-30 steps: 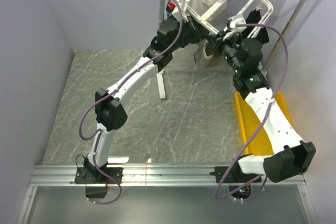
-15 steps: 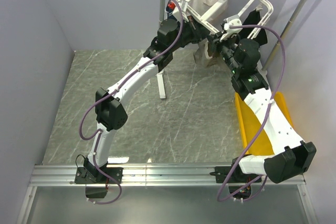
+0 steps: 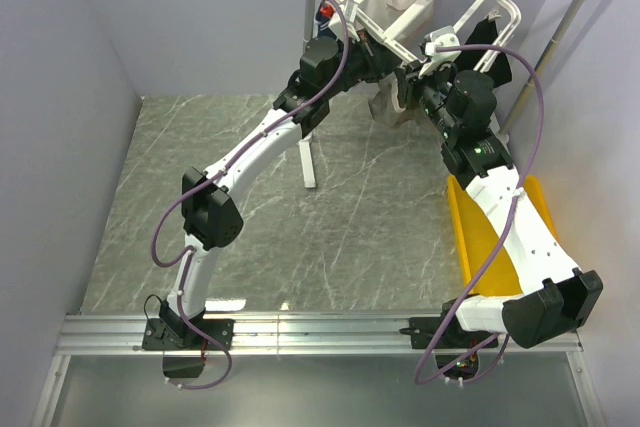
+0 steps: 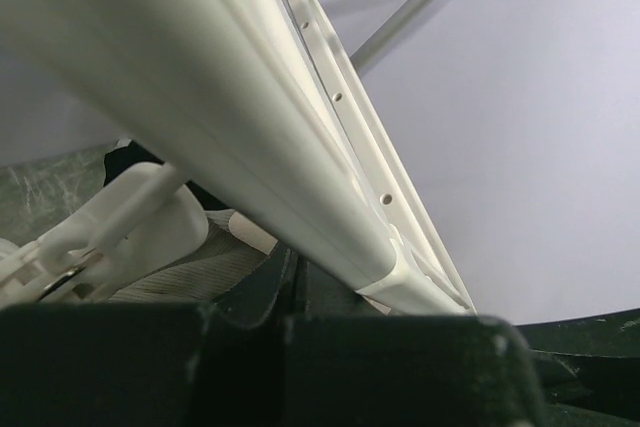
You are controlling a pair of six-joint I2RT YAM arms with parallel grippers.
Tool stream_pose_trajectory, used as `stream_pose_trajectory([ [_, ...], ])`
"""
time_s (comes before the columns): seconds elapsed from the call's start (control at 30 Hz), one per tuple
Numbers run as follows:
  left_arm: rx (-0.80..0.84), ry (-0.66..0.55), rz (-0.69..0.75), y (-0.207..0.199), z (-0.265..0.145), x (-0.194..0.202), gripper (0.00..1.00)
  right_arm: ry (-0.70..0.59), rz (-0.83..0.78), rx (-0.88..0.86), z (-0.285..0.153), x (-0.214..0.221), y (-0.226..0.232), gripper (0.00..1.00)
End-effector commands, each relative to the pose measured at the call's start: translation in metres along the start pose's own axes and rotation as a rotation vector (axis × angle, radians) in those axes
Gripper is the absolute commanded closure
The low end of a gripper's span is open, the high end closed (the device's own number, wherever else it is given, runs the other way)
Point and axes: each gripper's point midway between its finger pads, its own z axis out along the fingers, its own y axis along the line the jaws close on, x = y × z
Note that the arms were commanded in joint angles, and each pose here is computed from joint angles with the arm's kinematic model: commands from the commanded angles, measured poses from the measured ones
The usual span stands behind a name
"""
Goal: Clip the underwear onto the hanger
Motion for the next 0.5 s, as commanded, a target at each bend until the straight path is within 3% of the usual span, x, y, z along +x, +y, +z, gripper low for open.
stream_pose_trajectory([
  [0.0,0.219,-0.144,0.016,-0.08,-0.009,-0.042,0.99,0.267,0.066,-0.171,-0.006,0.077,0.047,0.77],
  [0.47,0.213,-0.135,0.017,-0.077,-0.008,-0.037,1.0,0.235,0.082,-0.163,-0.008,0.065,0.045,0.74],
])
